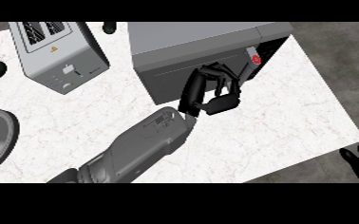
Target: Pick up the milk, place it into the microwave and close the microwave
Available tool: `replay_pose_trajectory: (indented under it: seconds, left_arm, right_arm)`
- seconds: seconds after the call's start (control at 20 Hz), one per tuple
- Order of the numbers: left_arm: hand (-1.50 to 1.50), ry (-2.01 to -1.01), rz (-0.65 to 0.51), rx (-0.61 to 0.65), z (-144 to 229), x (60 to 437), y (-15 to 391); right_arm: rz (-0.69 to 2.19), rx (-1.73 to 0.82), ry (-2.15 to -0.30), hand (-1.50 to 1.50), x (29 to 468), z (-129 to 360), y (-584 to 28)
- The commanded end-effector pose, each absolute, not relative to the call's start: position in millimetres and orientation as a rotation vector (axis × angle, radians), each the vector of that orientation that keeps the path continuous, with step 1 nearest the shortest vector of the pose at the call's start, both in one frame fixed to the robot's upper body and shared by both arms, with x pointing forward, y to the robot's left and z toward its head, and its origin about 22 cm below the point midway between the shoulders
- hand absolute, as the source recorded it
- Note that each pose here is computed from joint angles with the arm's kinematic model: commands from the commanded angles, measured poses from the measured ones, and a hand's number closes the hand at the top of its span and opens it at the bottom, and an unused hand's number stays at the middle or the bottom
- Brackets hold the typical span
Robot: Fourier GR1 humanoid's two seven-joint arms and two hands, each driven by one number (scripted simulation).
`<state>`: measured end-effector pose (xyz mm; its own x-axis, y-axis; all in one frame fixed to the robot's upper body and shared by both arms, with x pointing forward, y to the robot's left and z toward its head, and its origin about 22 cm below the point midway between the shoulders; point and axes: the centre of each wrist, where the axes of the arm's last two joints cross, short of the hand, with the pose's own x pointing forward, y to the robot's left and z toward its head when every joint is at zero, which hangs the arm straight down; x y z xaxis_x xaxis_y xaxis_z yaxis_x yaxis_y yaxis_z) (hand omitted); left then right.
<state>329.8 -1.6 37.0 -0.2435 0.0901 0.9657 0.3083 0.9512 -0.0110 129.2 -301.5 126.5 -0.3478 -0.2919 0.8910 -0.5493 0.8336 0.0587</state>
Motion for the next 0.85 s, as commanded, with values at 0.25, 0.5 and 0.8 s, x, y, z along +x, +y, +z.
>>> replay_pose_trajectory:
  seconds: [0.25,0.5,0.8]
  left_arm:
    - [1.50,-1.819,-0.127,-0.201,43.8,356.2,8.0]
    - [1.50,-1.841,-0.132,-0.184,39.9,355.1,8.4]
    - [1.50,-1.848,-0.102,-0.172,37.2,355.4,10.3]
  right_arm:
    - [0.359,0.689,-1.943,-1.50,128.7,134.6,-296.8]
    - [0.359,0.692,-1.945,-1.50,131.4,135.7,-297.8]
    - [0.377,0.695,-1.946,-1.50,132.0,138.4,-296.5]
